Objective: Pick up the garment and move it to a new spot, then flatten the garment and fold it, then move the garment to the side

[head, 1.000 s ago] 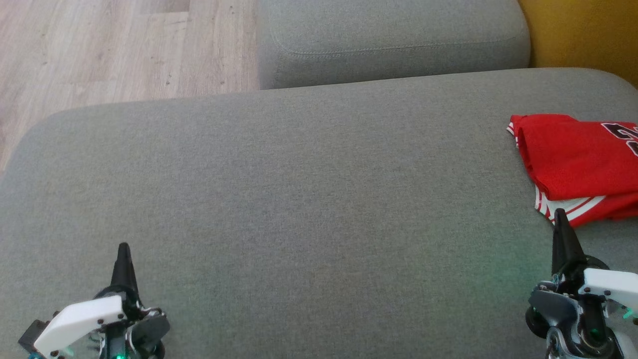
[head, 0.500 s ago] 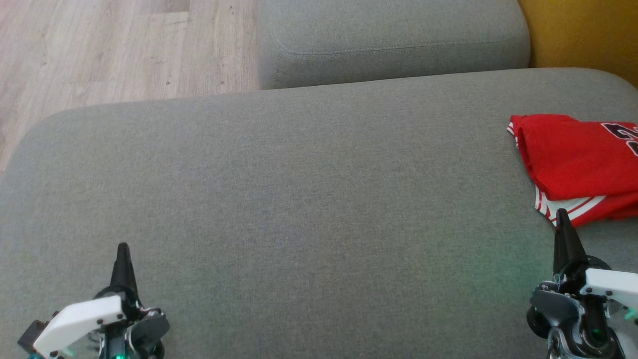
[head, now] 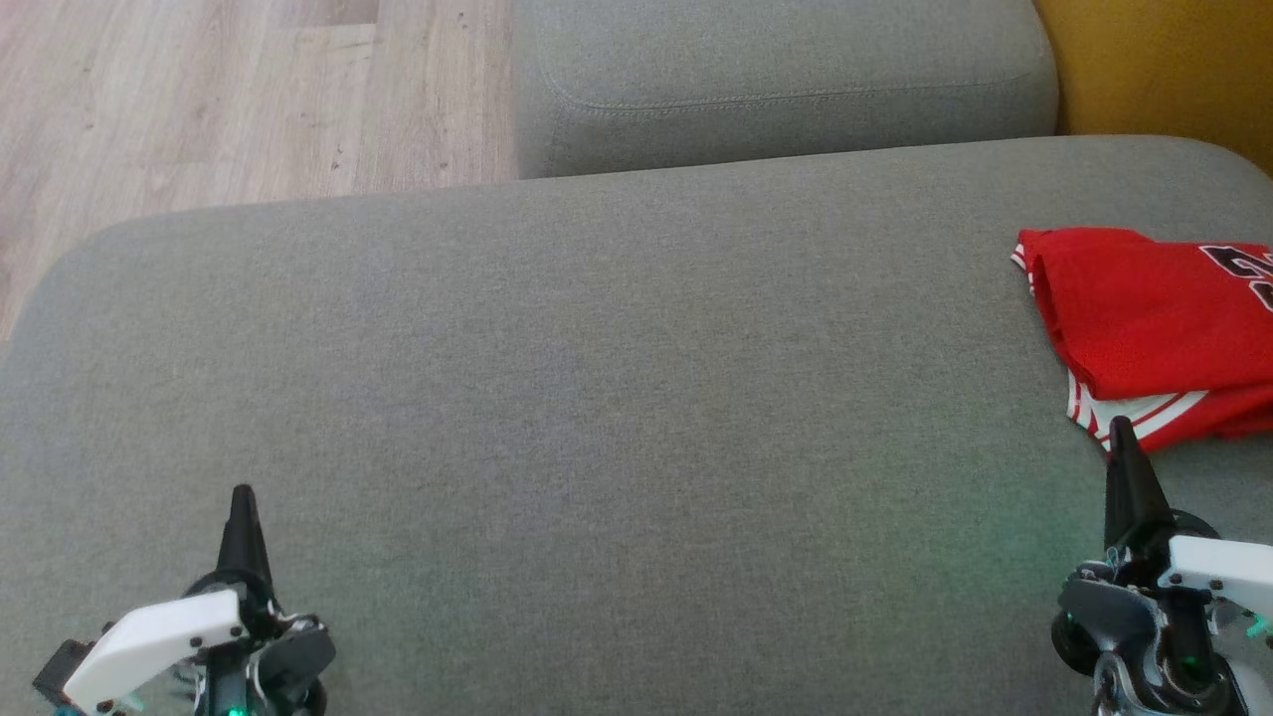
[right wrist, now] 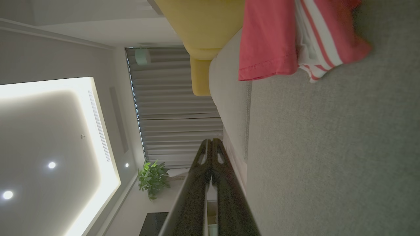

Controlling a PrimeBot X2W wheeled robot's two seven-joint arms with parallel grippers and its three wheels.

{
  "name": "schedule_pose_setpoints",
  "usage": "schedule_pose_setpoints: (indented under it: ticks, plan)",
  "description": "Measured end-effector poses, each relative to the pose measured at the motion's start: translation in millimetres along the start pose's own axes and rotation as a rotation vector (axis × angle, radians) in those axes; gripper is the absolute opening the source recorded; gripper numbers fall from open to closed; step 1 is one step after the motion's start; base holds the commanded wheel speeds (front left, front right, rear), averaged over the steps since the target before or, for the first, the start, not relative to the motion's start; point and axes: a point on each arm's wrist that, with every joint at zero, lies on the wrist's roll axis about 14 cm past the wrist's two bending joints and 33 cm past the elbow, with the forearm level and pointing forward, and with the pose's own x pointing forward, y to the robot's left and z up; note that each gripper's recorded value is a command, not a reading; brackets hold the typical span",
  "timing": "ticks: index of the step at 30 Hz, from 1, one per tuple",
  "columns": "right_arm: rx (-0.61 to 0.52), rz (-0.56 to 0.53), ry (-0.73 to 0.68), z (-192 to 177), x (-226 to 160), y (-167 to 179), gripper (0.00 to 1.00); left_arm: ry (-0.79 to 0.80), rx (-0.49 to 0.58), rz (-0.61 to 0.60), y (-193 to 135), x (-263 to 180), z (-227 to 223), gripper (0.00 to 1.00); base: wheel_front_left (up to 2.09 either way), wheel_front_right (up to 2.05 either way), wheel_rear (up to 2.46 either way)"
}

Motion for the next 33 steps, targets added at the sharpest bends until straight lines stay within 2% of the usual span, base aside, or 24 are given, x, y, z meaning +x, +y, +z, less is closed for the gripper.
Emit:
schedule_pose_setpoints:
  ticks: [33]
  plan:
    - [-0.004, -0.001, -0.004, 1.7, -0.2, -0.2, 0.0, 0.0, -0.005, 0.0, 0.0, -0.1, 0.3, 0.0, 0.0, 0.0, 0.0]
